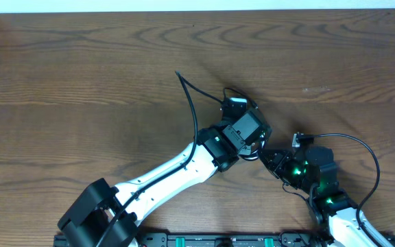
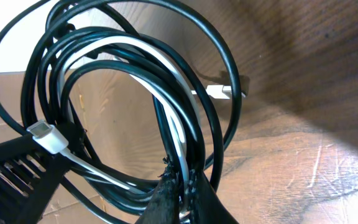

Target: Untangle cables

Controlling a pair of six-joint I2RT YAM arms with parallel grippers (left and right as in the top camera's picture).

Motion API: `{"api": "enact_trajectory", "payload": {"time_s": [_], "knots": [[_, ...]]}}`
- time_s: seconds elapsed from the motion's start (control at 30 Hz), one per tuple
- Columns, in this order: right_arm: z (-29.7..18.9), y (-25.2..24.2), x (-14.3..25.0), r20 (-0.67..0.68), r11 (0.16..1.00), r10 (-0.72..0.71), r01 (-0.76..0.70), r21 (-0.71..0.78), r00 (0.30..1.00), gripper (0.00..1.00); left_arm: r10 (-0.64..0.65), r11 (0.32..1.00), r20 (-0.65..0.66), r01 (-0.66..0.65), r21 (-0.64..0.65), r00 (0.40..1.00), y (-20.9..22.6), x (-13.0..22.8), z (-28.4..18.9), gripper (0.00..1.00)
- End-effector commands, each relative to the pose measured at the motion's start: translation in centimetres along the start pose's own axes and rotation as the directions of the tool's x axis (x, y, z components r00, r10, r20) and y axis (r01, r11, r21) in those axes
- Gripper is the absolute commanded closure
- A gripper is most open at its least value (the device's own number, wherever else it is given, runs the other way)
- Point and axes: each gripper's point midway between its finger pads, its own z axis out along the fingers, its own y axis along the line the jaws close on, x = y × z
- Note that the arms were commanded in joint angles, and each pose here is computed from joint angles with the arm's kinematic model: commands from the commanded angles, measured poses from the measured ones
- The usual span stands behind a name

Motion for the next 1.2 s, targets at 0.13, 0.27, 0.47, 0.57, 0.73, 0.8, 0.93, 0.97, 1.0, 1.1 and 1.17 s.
{"api": "enact_trajectory", "payload": {"time_s": [0.13, 0.27, 0.47, 0.57, 0.73, 0.8, 0.93, 0.97, 1.0, 1.1, 1.17], "knots": [[-0.2, -3.0, -0.4, 0.044, 0.989, -0.008, 0.001, 0.151, 0.999, 0.99, 0.093, 0.985, 0.143, -0.070, -0.157, 0.985, 3.0, -3.2, -1.2, 0.92], [-0.7, -5.2, -1.0, 0.088, 0.967, -0.031, 0.007, 0.254, 0.996, 0.99, 0.046, 0.967, 0.258, 0.022, -0.252, 0.965, 6.4, -6.5, -3.2, 0.93], [-0.7, -4.9, -1.9, 0.128, 0.968, -0.054, 0.021, 0.248, 0.990, 0.99, -0.050, 0.980, 0.281, 0.101, -0.169, 0.958, 7.8, -8.3, -5.0, 0.93], [-0.2, -2.3, -1.5, 0.079, 0.986, -0.111, 0.099, 0.135, 0.991, 0.97, -0.036, 0.993, 0.240, 0.062, -0.103, 0.970, 6.6, -7.8, -4.9, 0.93], [-0.2, 3.9, -0.8, 0.051, 0.962, -0.235, 0.239, -0.132, 0.971, 0.74, -0.001, 0.996, 0.211, 0.019, -0.085, 0.978, 5.8, -7.1, -4.4, 0.93], [-0.5, 5.8, -1.1, 0.084, 0.939, -0.268, 0.279, -0.198, 0.960, 0.68, 0.001, 0.999, 0.189, 0.008, -0.046, 0.982, 5.0, -6.7, -4.3, 0.93], [-0.7, 6.9, -1.1, 0.100, 0.926, -0.278, 0.295, -0.237, 0.955, 0.67, 0.001, 1.000, 0.154, -0.002, 0.009, 0.988, 4.0, -6.1, -4.2, 0.92], [-0.7, 7.1, -1.0, 0.098, 0.925, -0.276, 0.292, -0.243, 0.956, 0.69, 0.001, 1.000, 0.147, -0.004, 0.020, 0.989, 3.8, -6.0, -4.2, 0.92], [-0.7, 7.2, -0.8, 0.093, 0.926, -0.270, 0.285, -0.249, 0.958, 0.70, 0.001, 0.999, 0.140, -0.006, 0.032, 0.990, 3.6, -5.8, -4.2, 0.93], [-0.6, 7.3, -0.5, 0.079, 0.932, -0.247, 0.259, -0.254, 0.966, 0.73, 0.002, 0.999, 0.127, -0.009, 0.053, 0.992, 3.3, -5.6, -4.2, 0.93], [-0.5, 7.3, -0.3, 0.075, 0.931, -0.251, 0.262, -0.255, 0.965, 0.76, 0.002, 0.999, 0.127, -0.009, 0.053, 0.992, 3.3, -5.6, -4.2, 0.93]]}}
